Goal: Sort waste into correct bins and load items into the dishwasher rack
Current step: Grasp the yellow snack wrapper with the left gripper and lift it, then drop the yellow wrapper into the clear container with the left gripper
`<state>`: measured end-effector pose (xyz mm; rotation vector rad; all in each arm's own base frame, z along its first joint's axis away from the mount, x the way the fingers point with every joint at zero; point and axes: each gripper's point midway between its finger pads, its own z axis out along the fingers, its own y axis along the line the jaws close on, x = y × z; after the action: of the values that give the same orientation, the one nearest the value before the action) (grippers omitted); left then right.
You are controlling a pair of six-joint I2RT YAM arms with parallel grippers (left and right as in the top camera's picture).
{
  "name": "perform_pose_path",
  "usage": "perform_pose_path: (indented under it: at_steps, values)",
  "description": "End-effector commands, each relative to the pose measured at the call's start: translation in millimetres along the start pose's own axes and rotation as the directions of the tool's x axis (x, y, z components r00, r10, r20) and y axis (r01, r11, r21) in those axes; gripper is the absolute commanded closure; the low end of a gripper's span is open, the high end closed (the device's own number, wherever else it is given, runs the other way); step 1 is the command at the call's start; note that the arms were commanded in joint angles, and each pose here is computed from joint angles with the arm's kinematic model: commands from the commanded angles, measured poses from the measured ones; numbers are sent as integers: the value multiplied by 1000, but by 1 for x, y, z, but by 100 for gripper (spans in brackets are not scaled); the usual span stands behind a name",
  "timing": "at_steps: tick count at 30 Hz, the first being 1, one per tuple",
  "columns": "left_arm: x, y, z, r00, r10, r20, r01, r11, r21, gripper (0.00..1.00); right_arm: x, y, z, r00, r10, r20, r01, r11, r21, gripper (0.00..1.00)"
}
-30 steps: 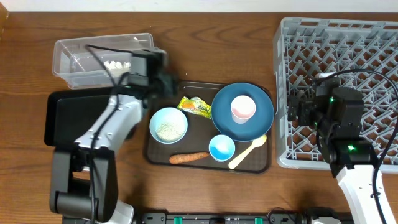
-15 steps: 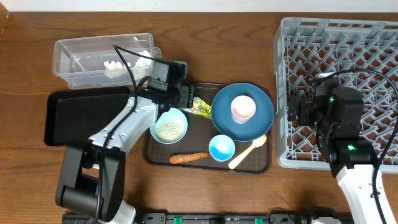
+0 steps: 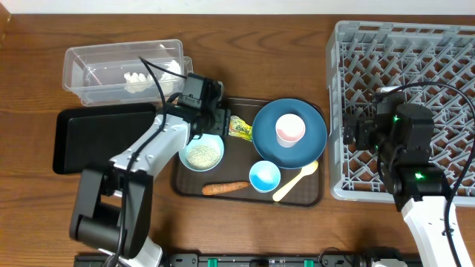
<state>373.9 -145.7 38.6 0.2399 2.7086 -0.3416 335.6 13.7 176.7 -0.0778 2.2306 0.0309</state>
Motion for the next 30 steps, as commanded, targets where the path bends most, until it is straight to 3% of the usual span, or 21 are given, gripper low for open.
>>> perform_pose_path:
  at_steps: [1,4,8,15,22,30]
  values:
    - [12,5,12,999,1,-45,-2,1000,-9,38,-7,3,-2,1000,14,13,-14,1000,-9,1]
    - [13,5,15,999,1,-51,-2,1000,-10,47,-7,3,-2,1000,14,13,-14,1000,-9,1]
    - [1,3,15,1000,9,-2,-9,1000,-2,76,-7,3,-2,1000,14,13,-14,1000,-9,1]
    - [-18,0,14,997,20,74,-20,1000,9,94,-7,3,-2,1000,14,13,-14,1000,-9,1]
    - [-47,9,-16,985,0,174,0,1000,-2,94,-7,3,-2,1000,14,13,-14,1000,-9,1]
    - [-102,72,-92,903,-87,421,119,992,-51,94,-7,3,-2,1000,14,13,-14,1000,-9,1]
